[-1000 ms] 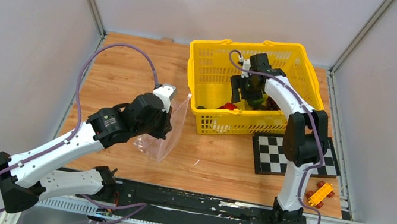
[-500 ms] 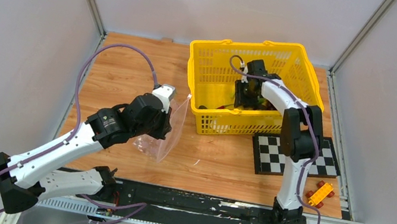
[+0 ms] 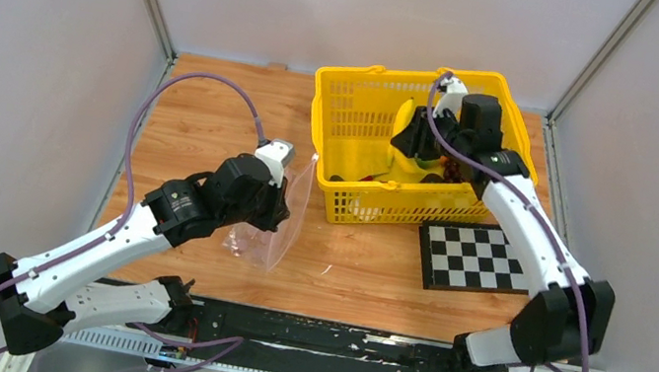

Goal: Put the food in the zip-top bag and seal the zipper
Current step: Pick up the fake fruit from the bin, then place the fake fruit in the zipper food storage bag.

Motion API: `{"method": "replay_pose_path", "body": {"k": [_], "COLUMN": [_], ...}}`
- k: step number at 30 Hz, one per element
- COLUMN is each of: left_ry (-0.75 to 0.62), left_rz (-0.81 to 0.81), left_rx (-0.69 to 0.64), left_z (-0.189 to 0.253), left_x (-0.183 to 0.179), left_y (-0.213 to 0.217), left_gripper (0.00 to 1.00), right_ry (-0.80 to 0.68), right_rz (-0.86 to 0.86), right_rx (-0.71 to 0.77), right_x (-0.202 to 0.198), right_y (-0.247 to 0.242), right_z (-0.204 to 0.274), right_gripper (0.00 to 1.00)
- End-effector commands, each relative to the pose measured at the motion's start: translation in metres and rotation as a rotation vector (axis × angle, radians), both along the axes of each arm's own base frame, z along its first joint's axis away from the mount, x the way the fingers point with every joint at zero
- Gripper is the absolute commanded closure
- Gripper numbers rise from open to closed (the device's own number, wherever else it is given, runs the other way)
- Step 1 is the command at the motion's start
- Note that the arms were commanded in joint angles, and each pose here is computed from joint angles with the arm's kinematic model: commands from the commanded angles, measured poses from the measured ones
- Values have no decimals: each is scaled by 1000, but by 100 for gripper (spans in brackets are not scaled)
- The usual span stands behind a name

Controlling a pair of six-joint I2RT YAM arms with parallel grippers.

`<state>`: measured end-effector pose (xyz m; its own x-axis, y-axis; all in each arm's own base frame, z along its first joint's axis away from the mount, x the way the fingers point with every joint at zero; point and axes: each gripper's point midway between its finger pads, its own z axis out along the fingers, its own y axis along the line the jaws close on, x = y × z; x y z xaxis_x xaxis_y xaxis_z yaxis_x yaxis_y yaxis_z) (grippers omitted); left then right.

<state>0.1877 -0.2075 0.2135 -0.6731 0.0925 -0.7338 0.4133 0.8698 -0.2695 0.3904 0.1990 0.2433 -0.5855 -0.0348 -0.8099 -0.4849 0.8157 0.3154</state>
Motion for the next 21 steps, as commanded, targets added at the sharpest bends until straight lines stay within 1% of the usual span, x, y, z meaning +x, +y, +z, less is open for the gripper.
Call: {"method": "replay_pose_path", "body": {"k": [1, 3, 7, 10, 15, 21], "left_ry": [-20, -20, -24, -26, -22, -36], "left_rz": [-32, -37, -43, -45, -41, -23], "left_rx": [-62, -67, -84, -94, -103, -126], "left_z": [12, 13, 16, 17, 19, 26], "left_x": [1, 1, 1, 1, -1, -3], "left_y": [-13, -14, -17, -18, -18, -13], "left_gripper": [100, 100, 100, 100, 100, 100], "right_ry": [-116, -166, -255, -345, -443, -507], "right_rz": [141, 206, 283, 351, 419, 492], "right_rx": [270, 360, 448, 516, 667, 791], "right_x": [-31, -50, -84, -119, -168, -210], "right_y": [30, 38, 49, 65, 94, 134], "right_z": [57, 83, 127, 158, 186, 197], "right_gripper": [83, 82, 82, 82, 82, 82]}}
